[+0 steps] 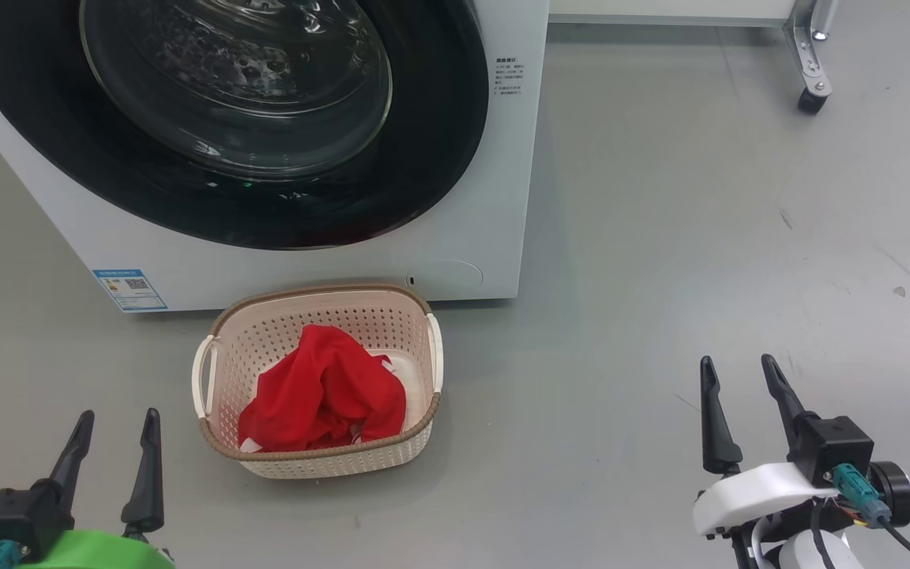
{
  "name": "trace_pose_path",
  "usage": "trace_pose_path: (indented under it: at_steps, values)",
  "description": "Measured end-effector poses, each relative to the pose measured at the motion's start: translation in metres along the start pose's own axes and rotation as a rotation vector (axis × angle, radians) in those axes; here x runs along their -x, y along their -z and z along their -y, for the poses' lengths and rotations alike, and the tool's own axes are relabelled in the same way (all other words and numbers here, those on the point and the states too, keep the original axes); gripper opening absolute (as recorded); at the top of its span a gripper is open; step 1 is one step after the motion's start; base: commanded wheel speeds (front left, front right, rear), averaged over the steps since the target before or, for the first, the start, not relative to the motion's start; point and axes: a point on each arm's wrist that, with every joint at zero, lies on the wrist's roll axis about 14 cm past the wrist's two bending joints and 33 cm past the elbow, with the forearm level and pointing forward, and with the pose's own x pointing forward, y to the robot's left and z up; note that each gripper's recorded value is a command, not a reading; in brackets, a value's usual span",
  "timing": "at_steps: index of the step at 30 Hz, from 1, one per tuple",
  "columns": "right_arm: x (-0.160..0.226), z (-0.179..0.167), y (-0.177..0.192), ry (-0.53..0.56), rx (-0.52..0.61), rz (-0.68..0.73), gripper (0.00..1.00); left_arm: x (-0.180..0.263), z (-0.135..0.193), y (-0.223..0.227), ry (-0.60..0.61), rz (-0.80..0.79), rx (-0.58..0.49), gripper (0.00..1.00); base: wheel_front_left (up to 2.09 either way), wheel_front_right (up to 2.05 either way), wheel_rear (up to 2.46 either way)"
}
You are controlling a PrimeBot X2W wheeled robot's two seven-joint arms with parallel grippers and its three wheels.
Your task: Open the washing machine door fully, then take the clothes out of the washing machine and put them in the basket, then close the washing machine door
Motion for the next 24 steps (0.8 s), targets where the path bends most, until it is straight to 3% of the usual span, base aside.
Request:
trace_pose_path:
  at_steps: [5, 6, 13, 24]
  values:
    - [0.002, 0.001, 0.002, 0.004, 0.0, -0.005, 1.0, 0.003, 0.0, 0.002, -0.003, -0.004, 0.005, 1.0, 0.0, 0.0, 0.0]
    - [0.002, 0.001, 0.001, 0.003, -0.001, -0.003, 0.0, 0.003, 0.001, 0.002, -0.001, -0.004, 0.007, 0.0, 0.0, 0.0, 0.0]
    - [0.015, 0.003, 0.027, 0.018, -0.012, -0.087, 0.0, 0.01, 0.01, 0.026, -0.009, -0.069, 0.054, 0.0, 0.0, 0.0, 0.0]
    - [0.017, 0.004, 0.023, 0.032, -0.137, -0.083, 0.0, 0.009, 0.004, 0.029, -0.051, -0.093, 0.177, 0.0, 0.0, 0.0, 0.0]
